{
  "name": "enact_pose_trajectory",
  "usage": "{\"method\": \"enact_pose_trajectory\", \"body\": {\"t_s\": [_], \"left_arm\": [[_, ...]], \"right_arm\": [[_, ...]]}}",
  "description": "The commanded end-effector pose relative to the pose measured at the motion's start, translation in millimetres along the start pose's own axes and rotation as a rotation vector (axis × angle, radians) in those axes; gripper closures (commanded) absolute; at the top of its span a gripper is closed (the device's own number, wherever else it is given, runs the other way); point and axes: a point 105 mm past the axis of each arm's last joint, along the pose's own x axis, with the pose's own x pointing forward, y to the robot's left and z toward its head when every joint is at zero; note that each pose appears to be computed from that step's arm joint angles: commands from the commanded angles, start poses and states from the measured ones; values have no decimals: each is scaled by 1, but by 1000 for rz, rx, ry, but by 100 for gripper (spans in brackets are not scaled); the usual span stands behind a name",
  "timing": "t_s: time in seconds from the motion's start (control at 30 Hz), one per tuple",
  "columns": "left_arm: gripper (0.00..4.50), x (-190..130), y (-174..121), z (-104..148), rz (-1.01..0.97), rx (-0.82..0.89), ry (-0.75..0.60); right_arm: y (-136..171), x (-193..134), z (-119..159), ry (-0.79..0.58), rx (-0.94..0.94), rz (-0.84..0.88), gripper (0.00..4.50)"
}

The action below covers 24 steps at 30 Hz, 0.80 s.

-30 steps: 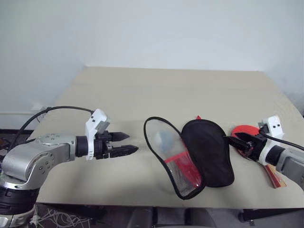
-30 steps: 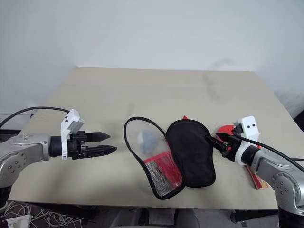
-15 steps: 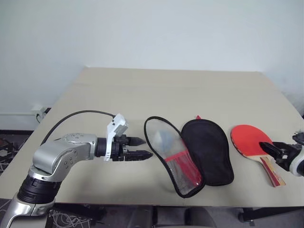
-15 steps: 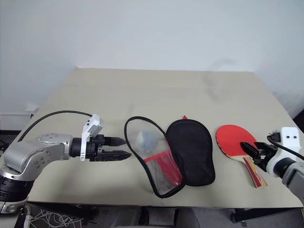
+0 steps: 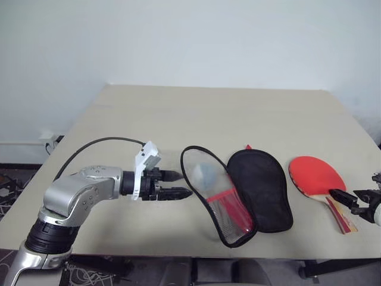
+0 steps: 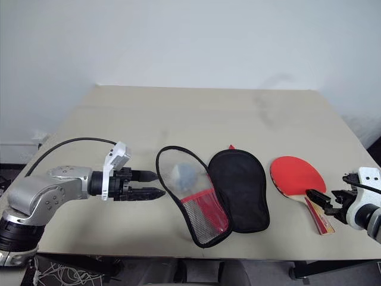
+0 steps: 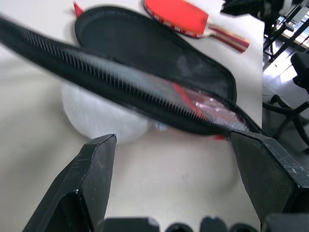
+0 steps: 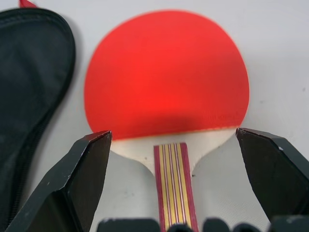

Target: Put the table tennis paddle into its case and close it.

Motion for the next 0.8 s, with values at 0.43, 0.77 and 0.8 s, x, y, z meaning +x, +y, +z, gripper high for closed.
{"method": "enact_pose_trajectory", "body": {"t_s": [0.43, 0.77, 0.8], "left_arm": [[54, 16, -25, 57, -38, 166, -121], [54, 52, -28, 49, -91, 189, -72], [54, 54, -29, 49, -96, 190, -70]], "right_arm": [[-2, 12, 12, -1, -77, 20, 4], [-3, 8, -4, 78, -111, 44, 4], [-2, 8, -5, 84, -116, 54, 4]]}}
